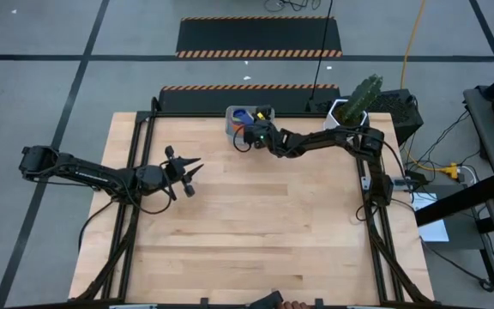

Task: Nest measuring cups in basket
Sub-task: Put the nested measuring cups into the gray bin

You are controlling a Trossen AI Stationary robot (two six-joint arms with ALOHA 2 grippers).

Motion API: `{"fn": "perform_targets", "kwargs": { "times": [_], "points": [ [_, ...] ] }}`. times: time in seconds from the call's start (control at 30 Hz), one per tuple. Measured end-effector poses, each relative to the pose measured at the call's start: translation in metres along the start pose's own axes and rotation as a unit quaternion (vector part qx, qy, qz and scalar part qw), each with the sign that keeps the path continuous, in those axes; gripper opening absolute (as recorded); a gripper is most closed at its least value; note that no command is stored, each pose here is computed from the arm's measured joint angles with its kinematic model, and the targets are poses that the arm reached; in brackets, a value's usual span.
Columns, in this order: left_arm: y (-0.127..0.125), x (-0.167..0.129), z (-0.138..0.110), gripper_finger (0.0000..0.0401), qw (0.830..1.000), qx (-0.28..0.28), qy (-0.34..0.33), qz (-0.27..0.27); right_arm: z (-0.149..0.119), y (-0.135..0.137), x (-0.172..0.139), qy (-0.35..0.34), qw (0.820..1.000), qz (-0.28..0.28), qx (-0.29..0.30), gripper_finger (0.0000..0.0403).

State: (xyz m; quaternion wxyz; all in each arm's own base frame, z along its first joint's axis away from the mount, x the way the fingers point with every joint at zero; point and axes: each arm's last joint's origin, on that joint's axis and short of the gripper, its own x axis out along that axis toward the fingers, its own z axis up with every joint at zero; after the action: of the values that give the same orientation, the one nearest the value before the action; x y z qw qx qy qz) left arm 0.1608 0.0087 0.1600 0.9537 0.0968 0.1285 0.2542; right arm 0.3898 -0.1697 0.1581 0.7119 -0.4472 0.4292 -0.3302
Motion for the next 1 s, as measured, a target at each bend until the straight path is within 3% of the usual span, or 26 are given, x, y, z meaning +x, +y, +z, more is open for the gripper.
{"fn": "perform_targets", "kwargs": {
  "times": [0.53,0.83,1.0],
  "points": [
    [0.000,0.000,0.000,0.0106,1.000,0.007,0.000,0.000,0.009,0.011,-0.010,0.010,1.000,0.002,-0.019,0.0022],
    [0.000,0.000,0.001,0.0106,1.000,0.007,-0.003,0.000,0.003,0.031,0.005,0.036,0.998,-0.013,-0.053,0.0023],
    [0.000,0.000,0.001,0.0106,1.000,0.010,-0.004,0.000,0.003,0.032,0.004,0.037,0.997,-0.008,-0.071,0.0043]
  ]
}}
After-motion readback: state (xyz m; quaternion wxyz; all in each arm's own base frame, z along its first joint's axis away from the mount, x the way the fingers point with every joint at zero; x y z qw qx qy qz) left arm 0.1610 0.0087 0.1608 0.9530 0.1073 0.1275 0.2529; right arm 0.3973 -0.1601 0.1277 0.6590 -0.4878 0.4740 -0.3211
